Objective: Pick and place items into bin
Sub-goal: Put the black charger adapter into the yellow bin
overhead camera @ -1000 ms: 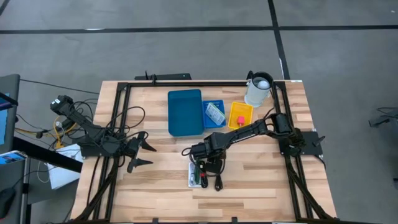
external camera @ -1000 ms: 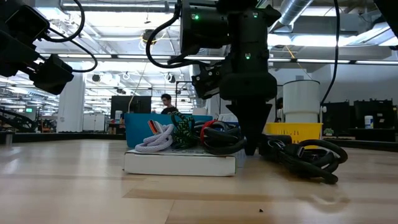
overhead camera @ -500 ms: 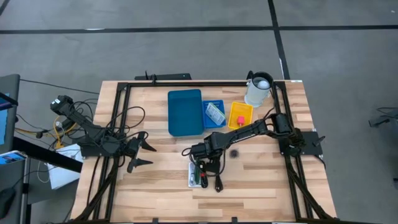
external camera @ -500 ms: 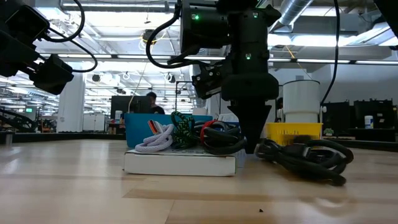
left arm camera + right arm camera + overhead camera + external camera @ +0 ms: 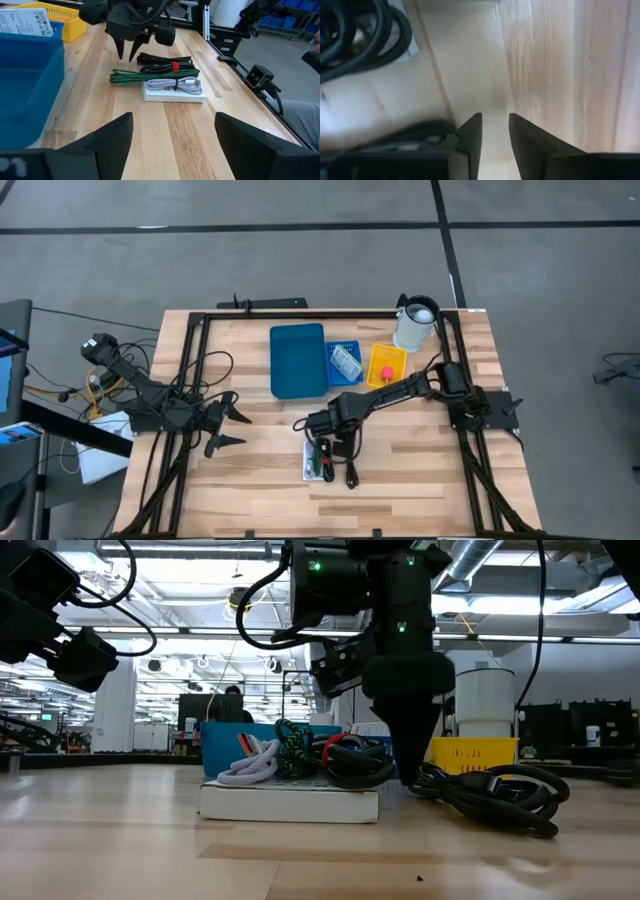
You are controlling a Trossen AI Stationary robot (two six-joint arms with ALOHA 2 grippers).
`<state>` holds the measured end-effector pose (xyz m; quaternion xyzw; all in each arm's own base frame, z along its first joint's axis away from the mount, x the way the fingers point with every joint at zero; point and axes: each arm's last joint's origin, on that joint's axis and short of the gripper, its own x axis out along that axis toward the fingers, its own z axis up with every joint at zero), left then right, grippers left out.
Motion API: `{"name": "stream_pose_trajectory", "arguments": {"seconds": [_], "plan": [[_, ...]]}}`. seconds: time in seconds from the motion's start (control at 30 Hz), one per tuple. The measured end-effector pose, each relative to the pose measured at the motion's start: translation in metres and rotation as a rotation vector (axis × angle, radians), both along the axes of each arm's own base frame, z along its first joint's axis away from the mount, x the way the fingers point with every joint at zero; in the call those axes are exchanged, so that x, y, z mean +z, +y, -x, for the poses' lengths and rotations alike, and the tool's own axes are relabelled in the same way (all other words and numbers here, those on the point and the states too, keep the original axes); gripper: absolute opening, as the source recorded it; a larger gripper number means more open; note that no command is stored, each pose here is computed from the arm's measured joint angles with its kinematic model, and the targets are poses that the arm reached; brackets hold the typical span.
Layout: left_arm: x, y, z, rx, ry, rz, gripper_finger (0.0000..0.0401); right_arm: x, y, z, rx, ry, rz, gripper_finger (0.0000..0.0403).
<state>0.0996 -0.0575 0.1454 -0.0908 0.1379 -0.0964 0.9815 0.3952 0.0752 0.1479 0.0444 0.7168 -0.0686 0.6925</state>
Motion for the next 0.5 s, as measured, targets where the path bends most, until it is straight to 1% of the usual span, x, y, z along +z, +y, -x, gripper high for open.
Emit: {"name": "stream_pose_trajectory", "arguments": {"seconds": [0.2,0.43,0.5], "plan": [[0.000,0.000,0.000,0.000,0.000,0.000,0.0270,0.015,-0.002,0.008,-0.026,0.121,0.032,0.0127],[0.000,0.000,0.000,0.000,0.000,0.000,0.0270,0.043,-0.009,0.024,-0.088,0.321,0.187,0.0153],[0.000,0.000,0.000,0.000,0.000,0.000,0.0270,0.047,-0.008,0.024,-0.099,0.313,0.208,0.0157]]}}
